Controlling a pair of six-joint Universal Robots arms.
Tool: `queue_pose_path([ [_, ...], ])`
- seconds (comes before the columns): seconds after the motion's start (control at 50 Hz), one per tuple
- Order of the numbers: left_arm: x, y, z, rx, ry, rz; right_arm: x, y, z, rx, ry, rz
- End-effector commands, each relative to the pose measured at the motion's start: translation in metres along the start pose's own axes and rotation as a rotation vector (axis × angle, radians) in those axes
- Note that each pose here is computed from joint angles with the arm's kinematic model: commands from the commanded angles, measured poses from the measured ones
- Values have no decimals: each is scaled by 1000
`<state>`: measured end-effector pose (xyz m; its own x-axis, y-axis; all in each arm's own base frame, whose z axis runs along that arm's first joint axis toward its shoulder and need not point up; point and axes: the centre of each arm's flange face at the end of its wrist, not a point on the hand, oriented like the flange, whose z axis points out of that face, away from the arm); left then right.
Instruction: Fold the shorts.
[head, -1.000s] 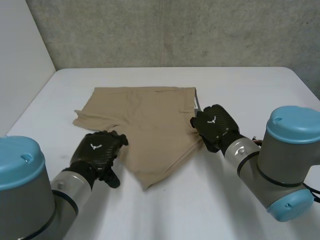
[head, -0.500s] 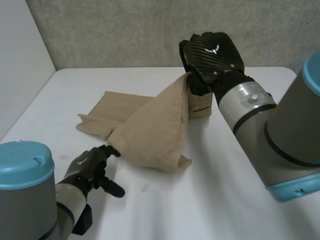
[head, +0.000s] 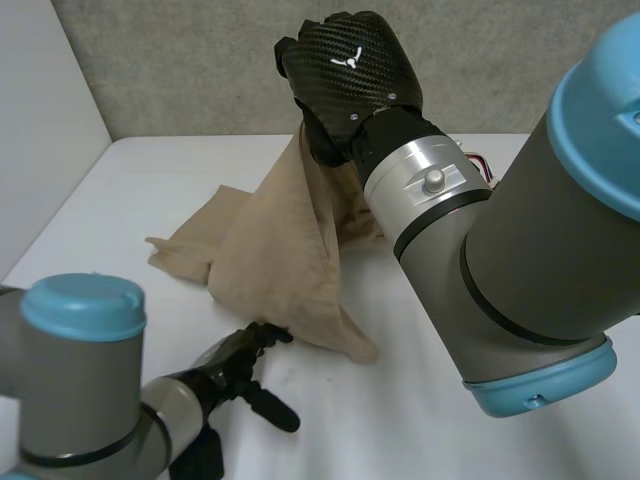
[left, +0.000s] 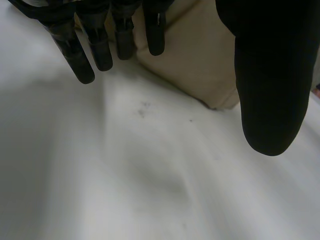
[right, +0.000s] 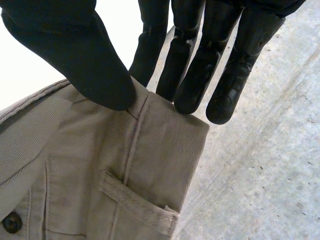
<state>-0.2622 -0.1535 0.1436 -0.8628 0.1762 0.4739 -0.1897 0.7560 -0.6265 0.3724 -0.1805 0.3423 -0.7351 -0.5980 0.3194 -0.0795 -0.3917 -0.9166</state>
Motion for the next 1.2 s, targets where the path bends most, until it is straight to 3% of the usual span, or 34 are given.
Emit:
queue_pose_path([
  [0.02,16,-10,37,47,47,-54,4,-14,-6,9,6,4],
  [0.24,34,-34,59,216,73,-130,5,-20,-14,-3,-2,17],
  [0.46,60,-24,76,219,144,-111,7,-26,-15,11,5,22],
  [0.6,71,-23,81,253,163,-168,6,-26,-17,6,-2,28],
  [0.86,96,-32,104,354,317,-299,6,-27,-19,-2,-5,62],
  [1.02,106,-30,109,381,380,-324,7,-26,-19,-5,-2,63],
  [1.14,105,-32,110,409,373,-352,8,-26,-18,-6,1,62],
  [1.2,97,-39,104,482,304,-376,9,-25,-18,-9,1,60],
])
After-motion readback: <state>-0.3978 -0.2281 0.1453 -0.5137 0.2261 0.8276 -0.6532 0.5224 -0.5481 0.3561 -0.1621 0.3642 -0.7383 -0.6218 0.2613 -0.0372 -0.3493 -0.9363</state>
